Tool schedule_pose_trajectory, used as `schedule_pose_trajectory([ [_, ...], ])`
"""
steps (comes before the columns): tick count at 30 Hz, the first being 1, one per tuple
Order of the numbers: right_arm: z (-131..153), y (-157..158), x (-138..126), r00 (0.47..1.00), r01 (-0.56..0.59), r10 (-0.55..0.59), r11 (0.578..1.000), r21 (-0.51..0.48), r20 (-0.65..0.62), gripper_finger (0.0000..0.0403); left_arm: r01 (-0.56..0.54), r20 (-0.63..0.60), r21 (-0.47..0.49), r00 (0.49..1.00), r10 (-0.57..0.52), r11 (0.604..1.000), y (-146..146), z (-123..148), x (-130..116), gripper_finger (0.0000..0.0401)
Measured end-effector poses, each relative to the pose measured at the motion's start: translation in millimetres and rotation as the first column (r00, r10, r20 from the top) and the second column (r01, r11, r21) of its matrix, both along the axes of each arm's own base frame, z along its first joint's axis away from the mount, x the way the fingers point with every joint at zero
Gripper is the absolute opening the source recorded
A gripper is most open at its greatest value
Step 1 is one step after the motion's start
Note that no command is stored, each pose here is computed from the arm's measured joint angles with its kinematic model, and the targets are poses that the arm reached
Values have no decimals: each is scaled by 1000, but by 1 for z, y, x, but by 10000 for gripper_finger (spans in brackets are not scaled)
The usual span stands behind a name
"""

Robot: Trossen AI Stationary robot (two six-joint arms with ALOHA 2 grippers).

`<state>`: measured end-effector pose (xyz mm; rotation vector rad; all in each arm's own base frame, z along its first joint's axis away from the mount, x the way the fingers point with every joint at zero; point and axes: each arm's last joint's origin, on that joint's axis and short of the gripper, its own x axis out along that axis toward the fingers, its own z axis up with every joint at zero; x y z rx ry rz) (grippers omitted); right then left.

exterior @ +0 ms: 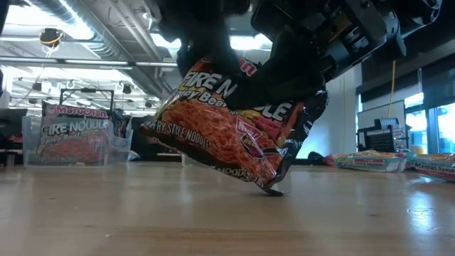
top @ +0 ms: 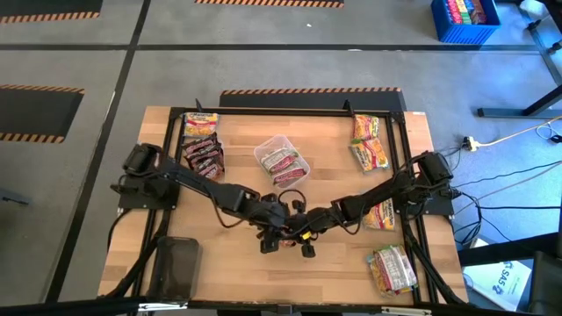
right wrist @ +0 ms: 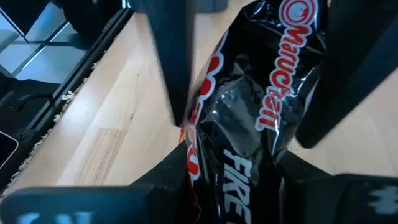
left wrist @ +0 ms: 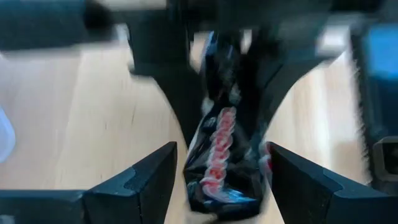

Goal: Sort Maruchan noodles
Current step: Put the black noodle pack into the left transparent bin

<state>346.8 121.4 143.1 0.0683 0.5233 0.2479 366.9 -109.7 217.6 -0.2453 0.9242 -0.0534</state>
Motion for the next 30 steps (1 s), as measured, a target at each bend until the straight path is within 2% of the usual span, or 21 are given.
schedule_pose_trajectory([
  [3, -1, 0, -1, 1000, 0, 0, 1000, -5, -12, 111, 7, -44, 23, 999, -6, 1000, -1, -6, 6, 232],
  [7, -1, 0, 0, 1000, 0, 0, 1000, -4, -10, 111, 11, -52, 9, 999, -11, 1000, 1, -6, 8, 220],
  [14, 0, -1, 0, 1000, 20, -20, 1000, -1, -1, 118, 17, -56, -4, 998, -17, 1000, 2, -4, 7, 158],
  [19, 1, -1, 0, 1000, 15, -15, 1000, -4, 1, 183, 35, -60, 3, 998, -35, 999, 0, -5, 6, 123],
  [24, 25, -1, -10, 1000, -7, 7, 999, -36, 5, 253, 43, -85, 26, 996, -41, 999, -6, -5, 0, 112],
  [28, 37, 4, -25, 1000, -20, 19, 997, -72, -5, 280, 32, -132, 78, 991, -21, 996, -13, 1, -13, 112],
  [30, 45, 9, -32, 999, -19, 21, 997, -81, 30, 283, 18, -162, 112, 987, 1, 994, -16, 5, -22, 111],
])
